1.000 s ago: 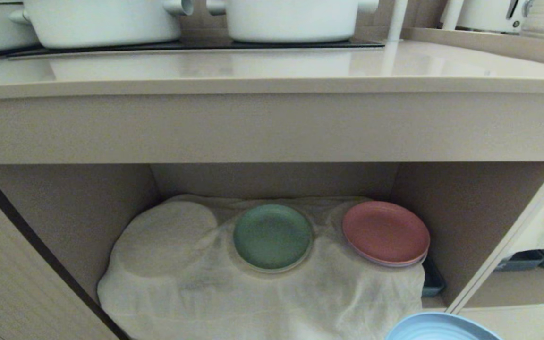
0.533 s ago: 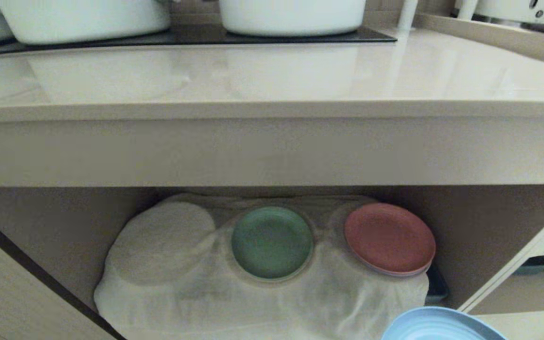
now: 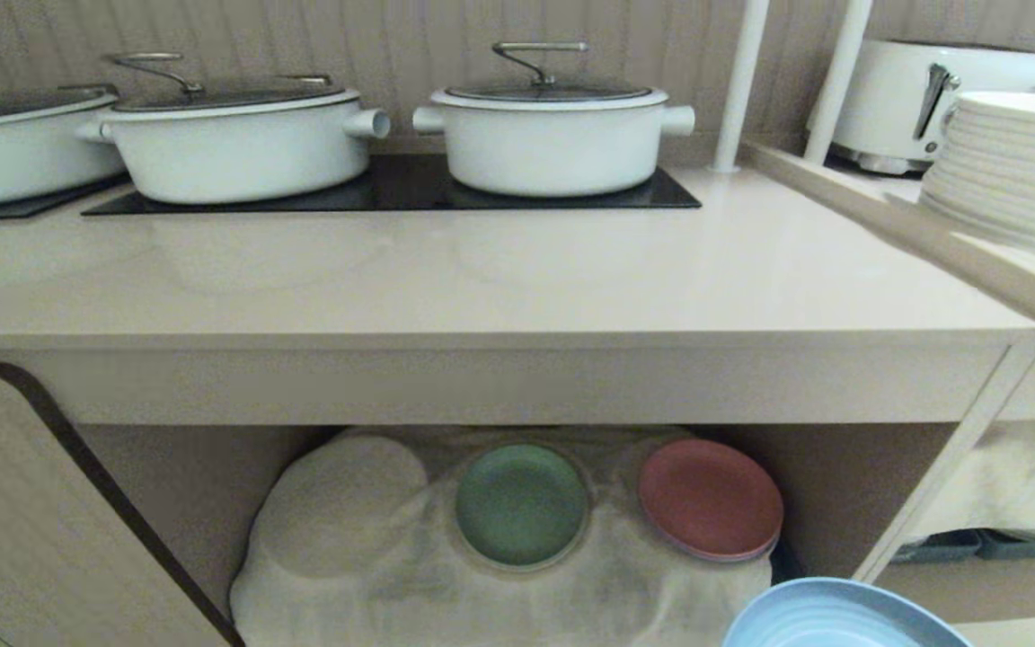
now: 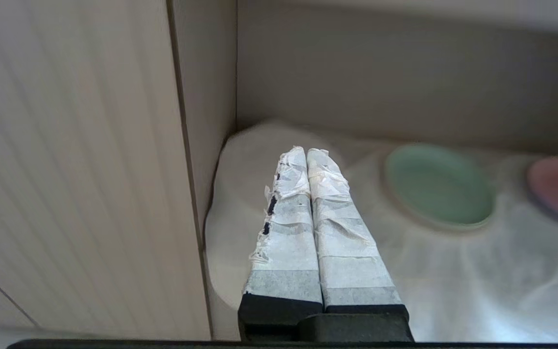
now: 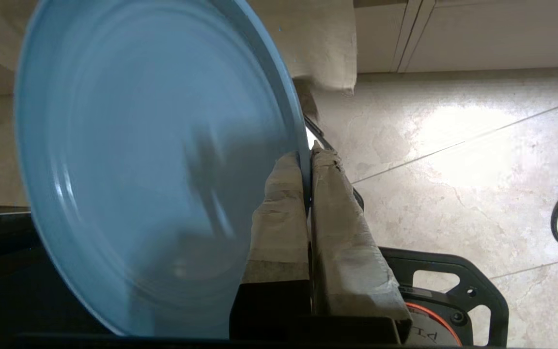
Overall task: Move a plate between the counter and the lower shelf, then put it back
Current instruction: Put the plate
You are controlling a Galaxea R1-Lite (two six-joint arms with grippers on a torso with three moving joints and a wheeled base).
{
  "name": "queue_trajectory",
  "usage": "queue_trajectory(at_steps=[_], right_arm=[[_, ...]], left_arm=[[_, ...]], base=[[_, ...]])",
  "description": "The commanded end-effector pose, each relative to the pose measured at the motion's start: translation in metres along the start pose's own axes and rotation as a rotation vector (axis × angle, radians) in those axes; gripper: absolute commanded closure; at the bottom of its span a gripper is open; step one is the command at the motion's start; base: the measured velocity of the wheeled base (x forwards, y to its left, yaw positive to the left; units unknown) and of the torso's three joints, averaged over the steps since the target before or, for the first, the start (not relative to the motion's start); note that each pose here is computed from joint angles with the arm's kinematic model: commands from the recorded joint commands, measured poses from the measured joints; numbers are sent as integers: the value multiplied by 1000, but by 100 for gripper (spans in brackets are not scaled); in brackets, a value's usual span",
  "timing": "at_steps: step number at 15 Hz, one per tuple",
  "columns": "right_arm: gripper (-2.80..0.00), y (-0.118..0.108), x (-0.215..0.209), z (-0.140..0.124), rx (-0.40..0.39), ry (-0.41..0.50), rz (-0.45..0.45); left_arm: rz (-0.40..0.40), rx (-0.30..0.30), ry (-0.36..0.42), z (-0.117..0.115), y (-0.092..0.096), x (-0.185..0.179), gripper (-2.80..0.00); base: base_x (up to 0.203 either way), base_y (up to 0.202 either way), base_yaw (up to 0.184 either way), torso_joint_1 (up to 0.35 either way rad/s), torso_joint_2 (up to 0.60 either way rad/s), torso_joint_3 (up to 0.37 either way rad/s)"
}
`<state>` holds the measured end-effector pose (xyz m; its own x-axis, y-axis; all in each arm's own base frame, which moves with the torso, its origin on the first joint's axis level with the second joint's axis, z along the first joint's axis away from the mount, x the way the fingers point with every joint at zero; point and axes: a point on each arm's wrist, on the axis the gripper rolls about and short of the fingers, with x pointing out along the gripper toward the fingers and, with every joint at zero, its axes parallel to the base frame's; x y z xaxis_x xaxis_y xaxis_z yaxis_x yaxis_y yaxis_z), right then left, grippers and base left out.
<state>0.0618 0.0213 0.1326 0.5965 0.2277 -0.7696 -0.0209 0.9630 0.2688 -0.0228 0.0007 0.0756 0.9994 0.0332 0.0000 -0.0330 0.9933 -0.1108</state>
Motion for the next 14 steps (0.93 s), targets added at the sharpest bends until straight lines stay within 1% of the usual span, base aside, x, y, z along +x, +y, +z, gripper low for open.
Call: queue_trajectory(at_steps=[1,3,6,14], right_arm=[[0,0,0,0,2,2,1],[0,1,0,1,2,-2,2],[0,1,-1,2,2,-4,5],[0,2,-2,4,2,-11,10]], left_arm=[[1,-1,0,0,0,0,0],[1,-1,0,0,0,0,0],[0,-1,-1,0,0,0,0],[0,-1,-1,0,0,0,0]], base=[[0,0,0,66,-477,-217],[0,0,0,258,-485,-228],[0,0,0,402,-494,-246],[0,0,0,277,-523,-255]])
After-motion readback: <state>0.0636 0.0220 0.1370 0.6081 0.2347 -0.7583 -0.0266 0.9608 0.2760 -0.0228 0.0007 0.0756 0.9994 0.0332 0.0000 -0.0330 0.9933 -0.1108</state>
